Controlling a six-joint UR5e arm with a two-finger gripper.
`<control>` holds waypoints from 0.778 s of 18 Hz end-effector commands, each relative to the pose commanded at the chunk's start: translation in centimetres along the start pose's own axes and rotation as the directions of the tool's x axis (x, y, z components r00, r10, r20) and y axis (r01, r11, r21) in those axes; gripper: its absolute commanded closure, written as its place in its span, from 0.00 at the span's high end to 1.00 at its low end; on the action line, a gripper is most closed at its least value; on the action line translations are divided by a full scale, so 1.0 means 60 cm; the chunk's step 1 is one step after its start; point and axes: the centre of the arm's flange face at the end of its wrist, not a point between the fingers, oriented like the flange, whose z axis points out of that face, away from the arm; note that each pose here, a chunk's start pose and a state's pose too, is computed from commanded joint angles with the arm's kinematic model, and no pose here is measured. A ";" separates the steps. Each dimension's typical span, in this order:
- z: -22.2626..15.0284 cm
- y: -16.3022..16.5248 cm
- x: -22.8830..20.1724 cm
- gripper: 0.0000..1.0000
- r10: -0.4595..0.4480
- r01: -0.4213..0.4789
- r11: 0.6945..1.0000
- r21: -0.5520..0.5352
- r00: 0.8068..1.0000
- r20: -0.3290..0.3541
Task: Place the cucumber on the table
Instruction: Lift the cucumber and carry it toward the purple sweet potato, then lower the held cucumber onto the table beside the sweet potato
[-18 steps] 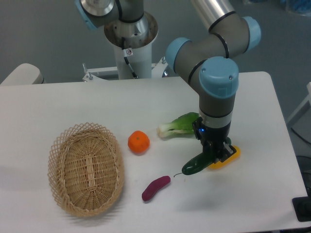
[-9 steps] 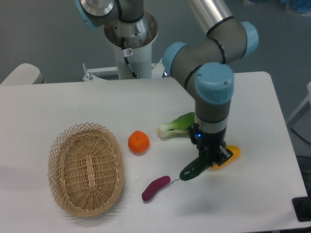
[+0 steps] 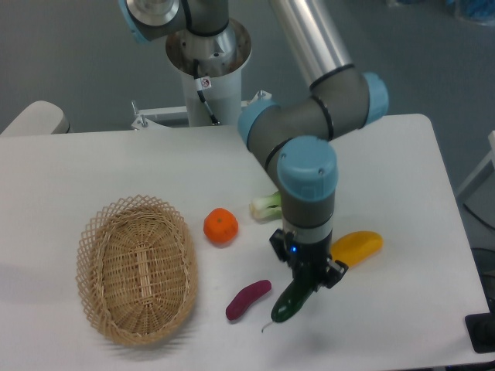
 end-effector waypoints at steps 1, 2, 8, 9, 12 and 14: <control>0.016 0.000 -0.003 0.32 -0.002 0.002 1.000 -0.001 1.000 -0.001; 0.035 -0.002 -0.007 0.32 -0.009 0.009 1.000 0.000 1.000 -0.002; 0.107 0.000 -0.035 0.32 -0.085 0.085 0.996 -0.002 0.996 0.000; 0.113 0.003 -0.032 0.32 -0.079 0.079 0.997 -0.006 0.997 -0.002; 0.126 0.005 -0.028 0.32 -0.043 0.043 0.999 -0.017 0.999 -0.005; 0.132 0.008 -0.027 0.32 -0.030 0.030 0.999 -0.021 0.999 -0.010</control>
